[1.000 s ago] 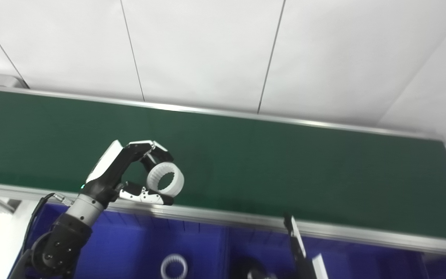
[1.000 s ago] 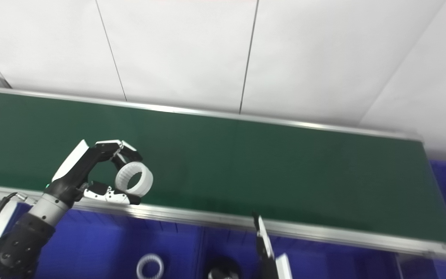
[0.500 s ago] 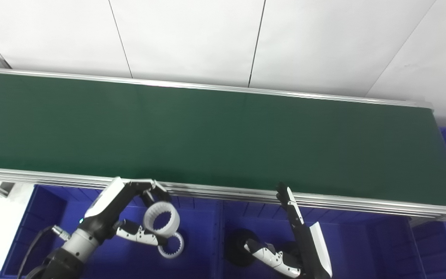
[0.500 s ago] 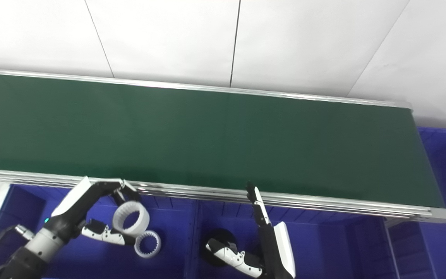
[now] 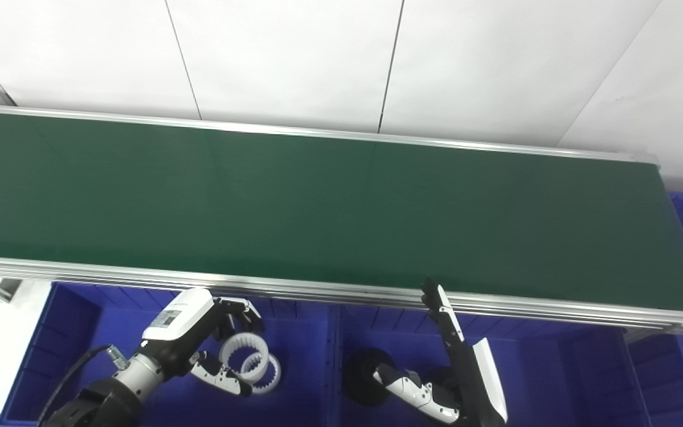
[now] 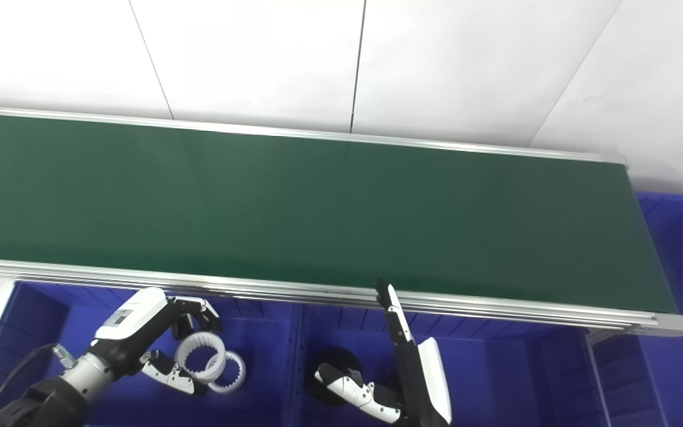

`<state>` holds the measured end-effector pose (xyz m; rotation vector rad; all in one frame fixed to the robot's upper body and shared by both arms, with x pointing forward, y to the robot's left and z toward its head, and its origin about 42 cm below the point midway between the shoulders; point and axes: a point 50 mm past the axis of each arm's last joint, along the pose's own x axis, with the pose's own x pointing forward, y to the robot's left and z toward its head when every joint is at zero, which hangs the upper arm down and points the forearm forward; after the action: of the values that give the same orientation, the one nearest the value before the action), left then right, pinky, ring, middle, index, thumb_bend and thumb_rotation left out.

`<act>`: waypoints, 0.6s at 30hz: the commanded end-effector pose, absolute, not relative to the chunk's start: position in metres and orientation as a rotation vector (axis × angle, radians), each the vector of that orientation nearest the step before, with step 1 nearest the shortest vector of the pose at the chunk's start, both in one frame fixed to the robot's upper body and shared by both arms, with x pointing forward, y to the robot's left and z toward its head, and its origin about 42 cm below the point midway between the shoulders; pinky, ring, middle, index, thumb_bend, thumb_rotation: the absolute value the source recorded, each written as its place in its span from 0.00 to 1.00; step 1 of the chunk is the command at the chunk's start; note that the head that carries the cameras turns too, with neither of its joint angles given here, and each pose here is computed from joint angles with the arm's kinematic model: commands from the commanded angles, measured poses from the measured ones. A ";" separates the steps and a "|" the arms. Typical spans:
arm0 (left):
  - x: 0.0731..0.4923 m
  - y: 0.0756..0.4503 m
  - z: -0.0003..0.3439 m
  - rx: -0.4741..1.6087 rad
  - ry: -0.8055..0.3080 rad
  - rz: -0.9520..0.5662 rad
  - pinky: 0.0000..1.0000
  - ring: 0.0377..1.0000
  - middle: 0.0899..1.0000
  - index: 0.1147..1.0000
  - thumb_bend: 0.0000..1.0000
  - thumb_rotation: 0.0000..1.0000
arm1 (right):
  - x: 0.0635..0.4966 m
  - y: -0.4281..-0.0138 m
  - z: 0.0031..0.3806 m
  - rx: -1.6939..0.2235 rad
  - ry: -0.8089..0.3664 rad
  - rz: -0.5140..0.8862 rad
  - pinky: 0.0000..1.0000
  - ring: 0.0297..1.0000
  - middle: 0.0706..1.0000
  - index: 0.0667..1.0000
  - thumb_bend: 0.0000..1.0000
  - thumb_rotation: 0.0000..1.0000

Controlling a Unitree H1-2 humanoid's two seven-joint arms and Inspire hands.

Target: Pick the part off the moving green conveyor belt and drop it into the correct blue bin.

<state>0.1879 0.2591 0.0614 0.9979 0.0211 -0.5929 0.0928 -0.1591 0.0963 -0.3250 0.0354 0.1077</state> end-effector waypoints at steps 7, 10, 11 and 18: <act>0.188 0.253 0.087 0.799 0.029 -0.573 0.77 0.90 0.99 0.98 0.65 0.57 | 0.090 -0.156 0.106 -0.341 0.011 0.090 0.90 0.93 0.95 0.98 0.79 0.58; 0.185 0.251 0.090 0.544 -0.005 -0.599 0.95 0.99 1.00 1.00 0.68 0.66 | 0.087 -0.158 0.106 -0.349 0.014 0.087 0.89 0.92 0.95 0.98 0.80 0.58; 0.183 0.249 0.091 0.480 -0.008 -0.603 0.97 0.99 1.00 1.00 0.69 0.66 | 0.087 -0.159 0.106 -0.351 0.011 0.088 0.88 0.93 0.95 0.98 0.79 0.58; 0.167 0.231 0.096 0.155 -0.106 -0.690 1.00 1.00 1.00 1.00 0.71 0.74 | 0.085 -0.160 0.107 -0.351 0.016 0.093 0.89 0.93 0.96 0.98 0.79 0.58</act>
<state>0.1653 0.2259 0.0907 0.1850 -0.0327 -0.6817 0.0851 -0.1598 0.0966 -0.3552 0.0491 0.1079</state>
